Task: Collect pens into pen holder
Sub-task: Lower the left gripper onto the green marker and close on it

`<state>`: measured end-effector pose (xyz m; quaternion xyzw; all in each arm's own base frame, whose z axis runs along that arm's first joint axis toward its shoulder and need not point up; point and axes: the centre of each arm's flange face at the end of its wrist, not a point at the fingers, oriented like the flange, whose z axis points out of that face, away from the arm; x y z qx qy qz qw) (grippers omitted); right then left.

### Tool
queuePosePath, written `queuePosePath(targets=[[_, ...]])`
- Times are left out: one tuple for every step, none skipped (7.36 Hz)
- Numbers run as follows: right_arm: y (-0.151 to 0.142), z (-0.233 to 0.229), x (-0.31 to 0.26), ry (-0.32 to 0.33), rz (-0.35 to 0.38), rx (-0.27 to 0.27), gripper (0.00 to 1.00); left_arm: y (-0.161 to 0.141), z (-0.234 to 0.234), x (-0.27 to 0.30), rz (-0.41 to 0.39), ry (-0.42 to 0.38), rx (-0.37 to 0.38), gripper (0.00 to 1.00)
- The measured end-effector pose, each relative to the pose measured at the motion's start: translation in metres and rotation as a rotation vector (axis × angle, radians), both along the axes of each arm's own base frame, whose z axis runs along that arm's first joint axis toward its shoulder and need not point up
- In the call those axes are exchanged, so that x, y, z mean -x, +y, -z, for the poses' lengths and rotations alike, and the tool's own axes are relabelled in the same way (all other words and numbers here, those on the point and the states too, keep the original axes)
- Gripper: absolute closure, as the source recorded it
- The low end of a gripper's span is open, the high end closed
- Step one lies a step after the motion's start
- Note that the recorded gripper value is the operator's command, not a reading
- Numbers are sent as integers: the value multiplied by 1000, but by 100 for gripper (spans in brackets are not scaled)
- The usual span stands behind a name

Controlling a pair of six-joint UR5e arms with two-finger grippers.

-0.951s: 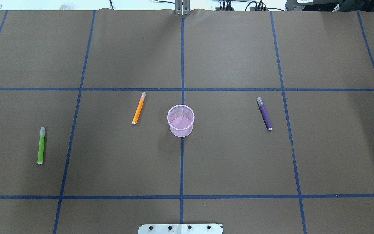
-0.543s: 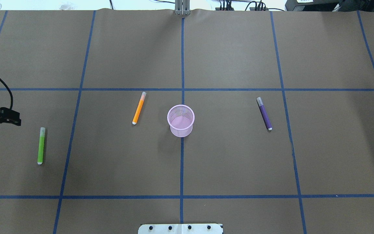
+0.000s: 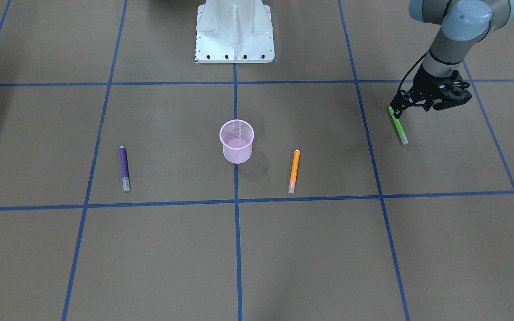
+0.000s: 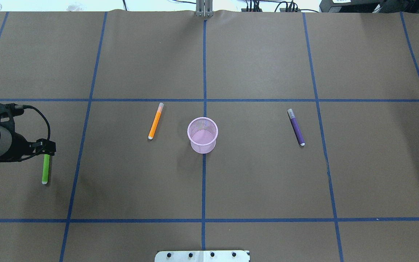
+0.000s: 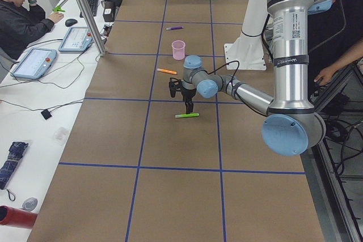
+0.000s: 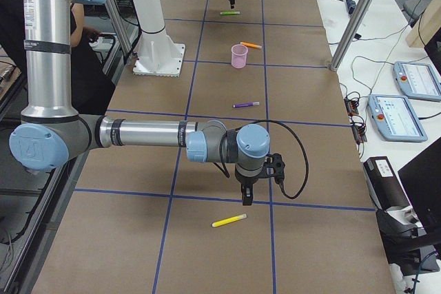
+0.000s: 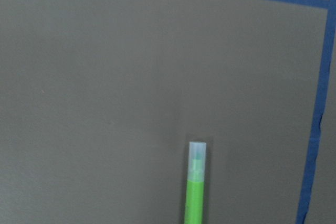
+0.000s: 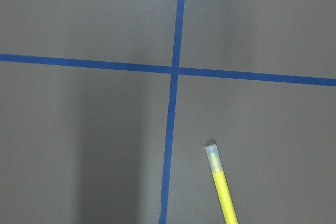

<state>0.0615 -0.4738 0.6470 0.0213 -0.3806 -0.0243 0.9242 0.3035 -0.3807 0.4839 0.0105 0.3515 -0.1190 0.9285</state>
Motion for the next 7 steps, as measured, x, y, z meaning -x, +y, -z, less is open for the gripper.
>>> queuePosePath(targets=[[-1,1,0,0,-1,0,0,-7,-2,-13,-5,-3,-2,1],[-2,2,0,0,-1,-2,0,-11,-6,-20,-21,-5,-15,1],[-3,2,0,0,-1,-3,0,-12,-10,-21,-50,-8,-41,1],[-3,3,0,-1,0,-4,0,-13,-16,-21,-79,-16,-60,1],[-3,3,1,-2,0,-5,0,-14,-22,-21,-93,-23,-67,1],[-3,3,1,-2,1,-5,0,-14,-27,-21,-99,-23,-71,1],[-4,3,1,-1,1,-5,0,-14,-34,-21,-102,-19,-75,1]])
